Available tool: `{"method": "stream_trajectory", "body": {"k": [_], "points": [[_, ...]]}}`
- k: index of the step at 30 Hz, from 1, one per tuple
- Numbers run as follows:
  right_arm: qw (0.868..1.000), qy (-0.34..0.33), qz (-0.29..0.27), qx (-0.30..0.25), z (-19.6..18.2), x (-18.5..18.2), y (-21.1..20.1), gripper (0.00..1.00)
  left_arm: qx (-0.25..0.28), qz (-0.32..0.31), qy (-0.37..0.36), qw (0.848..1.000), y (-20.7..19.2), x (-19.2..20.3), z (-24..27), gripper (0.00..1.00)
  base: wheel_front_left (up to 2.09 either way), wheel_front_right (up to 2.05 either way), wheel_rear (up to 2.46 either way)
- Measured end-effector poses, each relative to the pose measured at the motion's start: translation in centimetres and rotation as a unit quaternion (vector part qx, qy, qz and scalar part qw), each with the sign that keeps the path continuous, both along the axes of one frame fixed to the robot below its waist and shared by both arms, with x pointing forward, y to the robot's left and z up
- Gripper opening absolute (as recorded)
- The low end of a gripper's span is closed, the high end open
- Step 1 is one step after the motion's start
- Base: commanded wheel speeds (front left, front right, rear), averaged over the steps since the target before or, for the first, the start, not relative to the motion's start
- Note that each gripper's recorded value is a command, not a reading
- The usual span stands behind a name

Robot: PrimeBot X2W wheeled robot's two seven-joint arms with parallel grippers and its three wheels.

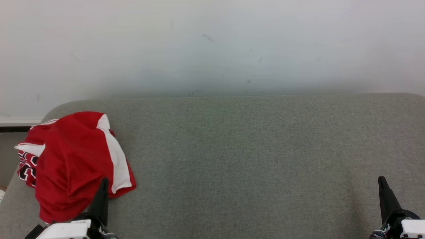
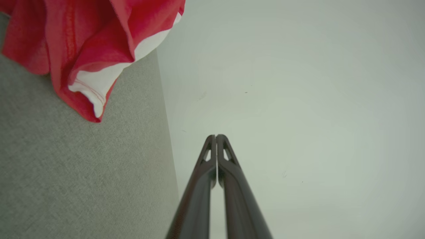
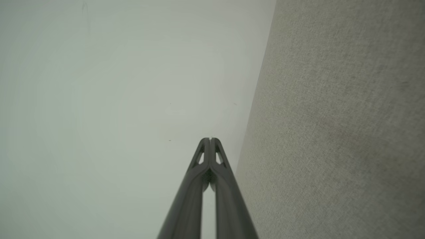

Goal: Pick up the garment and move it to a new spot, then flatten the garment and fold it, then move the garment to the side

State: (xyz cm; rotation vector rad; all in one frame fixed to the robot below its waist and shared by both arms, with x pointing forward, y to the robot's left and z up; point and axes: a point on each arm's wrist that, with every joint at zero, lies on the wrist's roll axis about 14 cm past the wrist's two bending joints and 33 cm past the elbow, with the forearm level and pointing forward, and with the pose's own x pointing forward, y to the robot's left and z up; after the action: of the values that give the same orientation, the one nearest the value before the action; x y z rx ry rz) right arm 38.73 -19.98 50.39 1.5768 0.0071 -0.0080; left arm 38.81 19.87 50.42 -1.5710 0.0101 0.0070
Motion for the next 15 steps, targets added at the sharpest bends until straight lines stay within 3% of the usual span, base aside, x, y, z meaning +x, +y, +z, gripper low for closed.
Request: {"method": "stream_trajectory", "body": {"k": [10, 11, 15], "points": [[1.000, 0.000, 0.000, 0.000, 0.0, 0.0, 0.0, 0.00, 0.000, 0.000, 0.000, 1.000, 0.0, 0.0, 0.0, 0.00, 0.00, 0.00, 0.00], [1.000, 0.002, 0.000, 0.000, -0.1, 0.0, 0.0, 1.00, 0.000, 0.000, 0.002, 1.000, 0.0, 0.0, -0.1, 1.00, 0.00, 0.00, 0.00], [0.999, 0.031, 0.000, 0.008, -2.1, -0.9, 0.4, 1.00, -0.007, 0.001, 0.035, 0.999, -0.2, -1.0, -2.3, 1.00, 0.00, 0.00, 0.00]]}}
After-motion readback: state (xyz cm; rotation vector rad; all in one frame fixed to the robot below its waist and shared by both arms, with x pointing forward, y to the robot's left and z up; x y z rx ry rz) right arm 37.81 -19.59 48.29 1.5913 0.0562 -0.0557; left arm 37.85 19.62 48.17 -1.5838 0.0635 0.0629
